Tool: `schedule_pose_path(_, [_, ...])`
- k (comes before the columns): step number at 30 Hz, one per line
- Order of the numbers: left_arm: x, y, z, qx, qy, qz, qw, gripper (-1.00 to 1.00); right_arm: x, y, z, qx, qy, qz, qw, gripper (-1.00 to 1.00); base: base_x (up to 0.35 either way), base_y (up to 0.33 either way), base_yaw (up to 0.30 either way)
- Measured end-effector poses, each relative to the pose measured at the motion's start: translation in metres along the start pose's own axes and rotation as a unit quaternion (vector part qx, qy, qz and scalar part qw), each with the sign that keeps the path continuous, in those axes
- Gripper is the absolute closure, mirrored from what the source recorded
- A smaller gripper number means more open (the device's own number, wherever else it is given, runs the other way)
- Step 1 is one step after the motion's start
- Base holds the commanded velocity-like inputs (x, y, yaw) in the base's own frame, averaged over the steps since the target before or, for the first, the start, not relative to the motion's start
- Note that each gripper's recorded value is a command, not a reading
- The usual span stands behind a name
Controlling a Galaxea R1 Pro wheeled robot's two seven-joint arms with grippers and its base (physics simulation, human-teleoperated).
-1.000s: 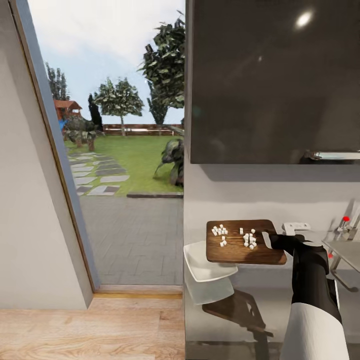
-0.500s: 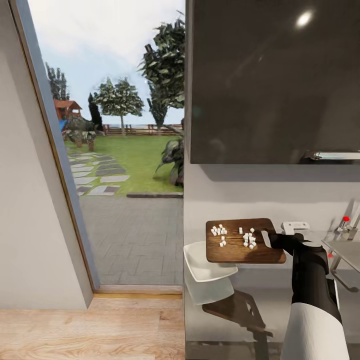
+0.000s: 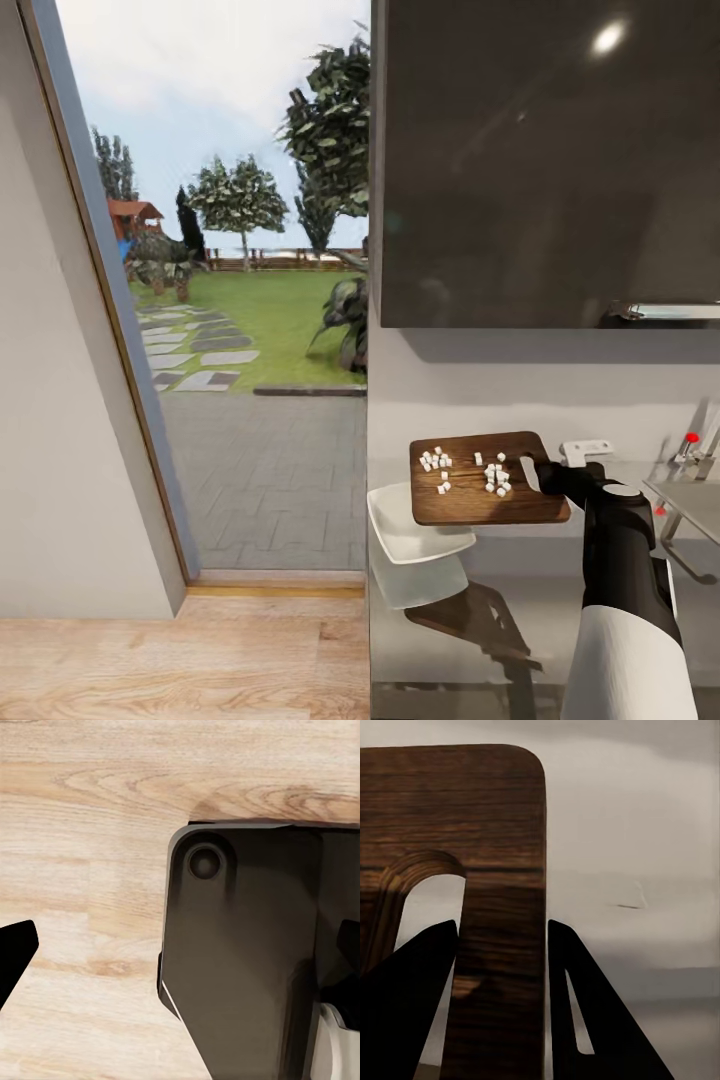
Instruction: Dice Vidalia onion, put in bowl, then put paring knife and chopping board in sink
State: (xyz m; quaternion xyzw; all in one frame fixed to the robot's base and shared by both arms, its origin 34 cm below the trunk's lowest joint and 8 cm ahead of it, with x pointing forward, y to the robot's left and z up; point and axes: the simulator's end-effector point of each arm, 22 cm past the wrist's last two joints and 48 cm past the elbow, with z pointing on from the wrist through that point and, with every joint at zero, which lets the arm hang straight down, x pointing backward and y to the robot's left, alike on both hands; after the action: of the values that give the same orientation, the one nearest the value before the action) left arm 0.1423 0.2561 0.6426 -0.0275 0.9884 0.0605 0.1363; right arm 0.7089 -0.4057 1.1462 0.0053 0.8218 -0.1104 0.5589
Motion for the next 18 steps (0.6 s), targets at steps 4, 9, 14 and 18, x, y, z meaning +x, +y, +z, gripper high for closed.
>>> schedule_pose_path(4, [0.0002,0.0000,0.0000,0.000,0.000,0.000,1.0000,-1.00,0.0001,0.0003,0.0001,0.000,0.000,0.000,1.0000,1.00,0.000,0.000,0.000])
schedule_pose_path(9, [0.0001,0.0000,0.0000,0.000,0.000,0.000,1.0000,-1.00,0.0036,0.0021,0.0012,0.002,0.006,-0.006,1.0000,1.00,0.000,0.000,0.000])
schedule_pose_path(14, [0.0002,0.0001,-0.0001,0.000,0.000,0.000,1.0000,-1.00,0.0080,0.0013,0.0014,0.009,0.016,-0.020,0.9996,1.00,0.005,0.075,0.000])
schedule_pose_path(18, [-0.0001,0.0000,0.0000,0.000,0.000,0.000,1.0000,-1.00,0.0092,0.0027,0.0014,0.010,0.019,-0.023,0.9995,1.00,0.010,0.046,0.000])
